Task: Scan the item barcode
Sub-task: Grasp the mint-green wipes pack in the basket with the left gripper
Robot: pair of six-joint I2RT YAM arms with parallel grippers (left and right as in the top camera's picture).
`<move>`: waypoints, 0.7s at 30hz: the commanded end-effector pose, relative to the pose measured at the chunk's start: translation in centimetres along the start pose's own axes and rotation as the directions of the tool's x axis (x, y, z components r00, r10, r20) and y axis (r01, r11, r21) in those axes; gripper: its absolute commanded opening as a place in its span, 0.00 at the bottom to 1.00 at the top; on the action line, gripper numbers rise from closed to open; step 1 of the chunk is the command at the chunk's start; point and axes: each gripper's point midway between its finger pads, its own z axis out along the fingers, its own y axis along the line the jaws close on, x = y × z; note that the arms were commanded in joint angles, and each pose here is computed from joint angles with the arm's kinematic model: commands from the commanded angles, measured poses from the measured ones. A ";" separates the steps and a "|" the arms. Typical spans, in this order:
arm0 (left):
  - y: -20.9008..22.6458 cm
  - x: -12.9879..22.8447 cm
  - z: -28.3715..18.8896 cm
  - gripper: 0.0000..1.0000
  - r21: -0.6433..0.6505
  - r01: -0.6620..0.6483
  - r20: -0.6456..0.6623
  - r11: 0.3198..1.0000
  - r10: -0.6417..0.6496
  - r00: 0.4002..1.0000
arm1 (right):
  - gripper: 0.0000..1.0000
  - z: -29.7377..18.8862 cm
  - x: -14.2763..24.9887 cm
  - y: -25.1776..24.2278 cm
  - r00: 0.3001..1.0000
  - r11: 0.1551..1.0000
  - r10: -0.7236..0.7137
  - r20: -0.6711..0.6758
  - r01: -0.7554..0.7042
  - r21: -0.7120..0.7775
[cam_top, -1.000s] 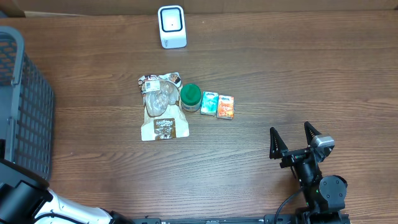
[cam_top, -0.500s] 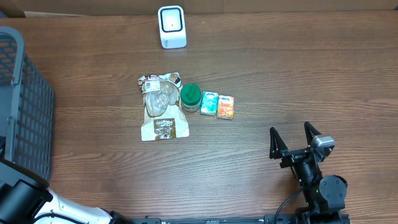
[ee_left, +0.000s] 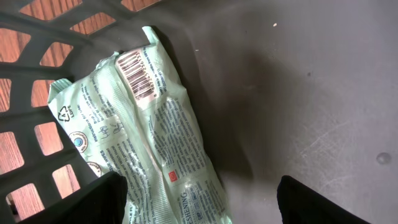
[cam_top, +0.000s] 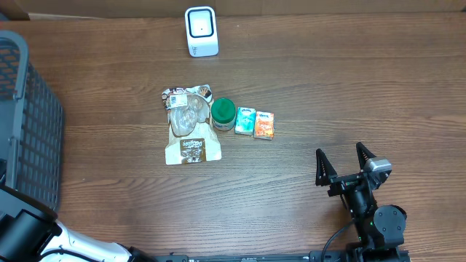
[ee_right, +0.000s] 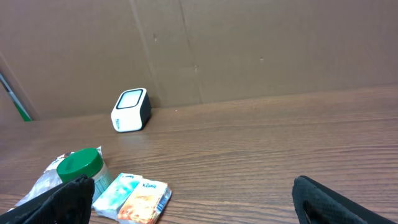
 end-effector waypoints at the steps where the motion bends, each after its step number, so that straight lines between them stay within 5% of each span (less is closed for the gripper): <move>1: -0.4 1.1 1.7 0.82 -0.006 -0.037 -0.043 0.999 0.037 0.998 | 1.00 0.0 0.2 0.0 1.000 1.000 0.003 0.004 -0.003 -0.004; 9: -0.7 2.4 4.2 0.77 -0.022 -0.057 -0.111 0.998 0.054 0.992 | 1.00 0.0 0.2 0.0 1.000 1.000 0.003 0.004 -0.003 -0.004; 11: -0.7 2.8 4.5 0.64 -0.026 -0.061 -0.125 0.998 0.058 0.991 | 1.00 0.0 0.2 0.0 1.000 1.000 0.003 0.004 -0.003 -0.004; 14: -0.6 2.8 4.4 0.22 -0.026 -0.062 -0.127 0.998 0.058 0.990 | 1.00 0.0 0.2 0.0 1.000 1.000 0.003 0.004 -0.003 -0.004; 16: -0.6 2.8 4.2 0.04 -0.026 -0.061 -0.126 0.998 0.058 0.990 | 1.00 0.0 0.2 0.0 1.000 1.000 0.003 0.004 -0.003 -0.004; 21: -1.0 3.0 3.4 0.04 -0.007 -0.071 -0.151 0.997 0.069 0.986 | 1.00 0.0 0.2 0.0 1.000 1.000 0.003 0.004 -0.003 -0.004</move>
